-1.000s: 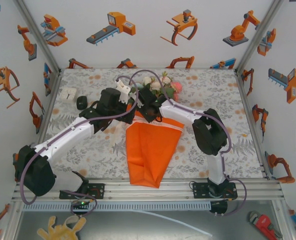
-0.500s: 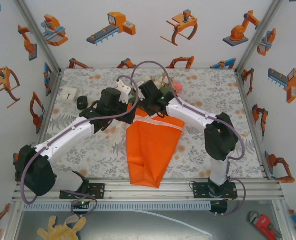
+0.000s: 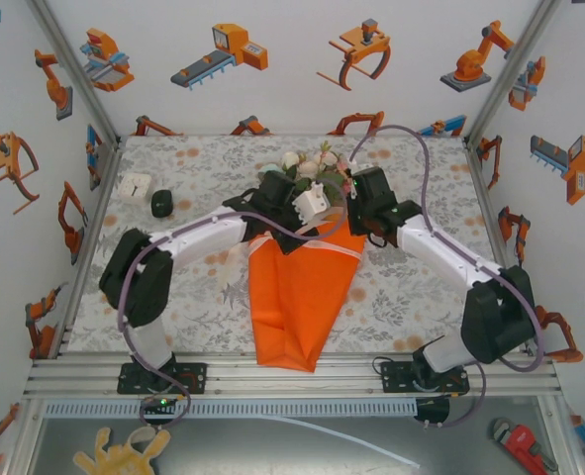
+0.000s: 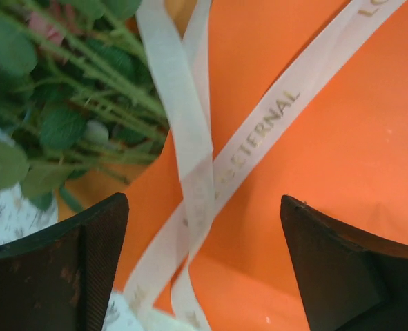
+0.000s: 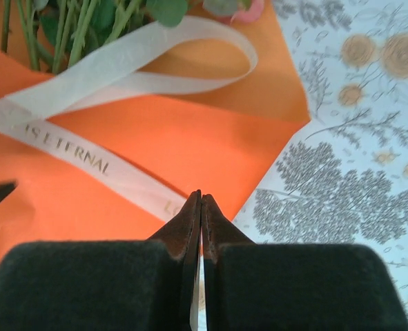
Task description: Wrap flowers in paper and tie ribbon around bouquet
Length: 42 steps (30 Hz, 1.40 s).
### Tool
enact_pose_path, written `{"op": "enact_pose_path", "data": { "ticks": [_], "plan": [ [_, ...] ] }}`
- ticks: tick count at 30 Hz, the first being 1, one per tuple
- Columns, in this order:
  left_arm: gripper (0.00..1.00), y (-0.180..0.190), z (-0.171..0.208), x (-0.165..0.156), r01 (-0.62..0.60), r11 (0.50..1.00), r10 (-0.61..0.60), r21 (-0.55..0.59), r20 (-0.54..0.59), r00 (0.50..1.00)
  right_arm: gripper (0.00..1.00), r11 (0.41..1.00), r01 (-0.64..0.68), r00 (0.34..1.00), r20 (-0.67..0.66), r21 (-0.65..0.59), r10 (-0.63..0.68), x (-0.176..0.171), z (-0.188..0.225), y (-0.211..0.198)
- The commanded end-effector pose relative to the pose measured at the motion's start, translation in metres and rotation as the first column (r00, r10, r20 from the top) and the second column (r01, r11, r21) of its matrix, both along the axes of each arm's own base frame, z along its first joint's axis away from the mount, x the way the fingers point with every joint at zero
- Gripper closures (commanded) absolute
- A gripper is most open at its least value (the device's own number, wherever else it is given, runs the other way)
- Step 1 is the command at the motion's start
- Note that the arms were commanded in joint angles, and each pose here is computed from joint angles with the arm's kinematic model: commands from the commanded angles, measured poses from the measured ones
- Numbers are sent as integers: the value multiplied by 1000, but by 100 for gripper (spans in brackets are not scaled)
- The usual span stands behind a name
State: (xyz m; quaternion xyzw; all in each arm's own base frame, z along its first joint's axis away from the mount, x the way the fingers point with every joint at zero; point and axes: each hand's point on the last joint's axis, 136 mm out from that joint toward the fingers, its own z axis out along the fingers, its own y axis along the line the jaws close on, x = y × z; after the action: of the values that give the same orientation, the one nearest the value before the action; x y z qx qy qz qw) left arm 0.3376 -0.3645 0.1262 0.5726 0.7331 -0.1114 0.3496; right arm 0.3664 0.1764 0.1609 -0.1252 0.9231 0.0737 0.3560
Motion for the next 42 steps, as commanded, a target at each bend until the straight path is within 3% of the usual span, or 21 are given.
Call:
{"op": "enact_pose_path", "data": {
  "ticks": [1,4,6,10,20,26,29,32,36,38,40,42],
  "plan": [
    [29,-9,-7,3,67,998,-67,18,-21,998,92,997,13,998,54,79,-17,-3,23,5],
    [30,-8,-24,14,15,998,-11,69,-62,998,91,995,8,999,53,95,-13,-8,26,6],
    [22,-4,-34,20,-10,993,18,116,-68,998,91,995,3,998,55,103,-8,-9,27,6],
    [23,-6,-47,18,27,989,-11,146,-108,994,90,994,-3,998,61,109,-4,-10,29,7],
    [72,-8,-62,6,131,967,-111,218,-104,988,90,984,25,999,39,176,-32,-15,30,9],
    [100,-14,-34,0,146,980,-134,135,-97,986,89,950,13,1000,-21,313,-6,-39,37,20],
    [100,-19,-12,-8,148,988,-141,44,-139,980,80,927,-85,996,11,364,87,-53,37,37],
    [100,-18,3,-14,131,991,-132,-17,-210,969,71,931,-215,977,79,296,200,-62,31,52],
    [100,-9,10,-18,87,995,-95,-39,-302,949,63,911,-381,914,211,160,346,-58,21,64],
    [100,-4,7,-17,64,998,-70,-28,-324,944,58,846,-533,802,322,8,503,-59,13,74],
    [100,-1,4,-14,49,999,-53,-21,-319,946,58,737,-648,644,377,-195,666,-63,-3,80],
    [100,-3,6,-14,43,998,-53,-38,-308,950,51,691,-675,575,401,-260,713,-59,-10,84]
  ]
}}
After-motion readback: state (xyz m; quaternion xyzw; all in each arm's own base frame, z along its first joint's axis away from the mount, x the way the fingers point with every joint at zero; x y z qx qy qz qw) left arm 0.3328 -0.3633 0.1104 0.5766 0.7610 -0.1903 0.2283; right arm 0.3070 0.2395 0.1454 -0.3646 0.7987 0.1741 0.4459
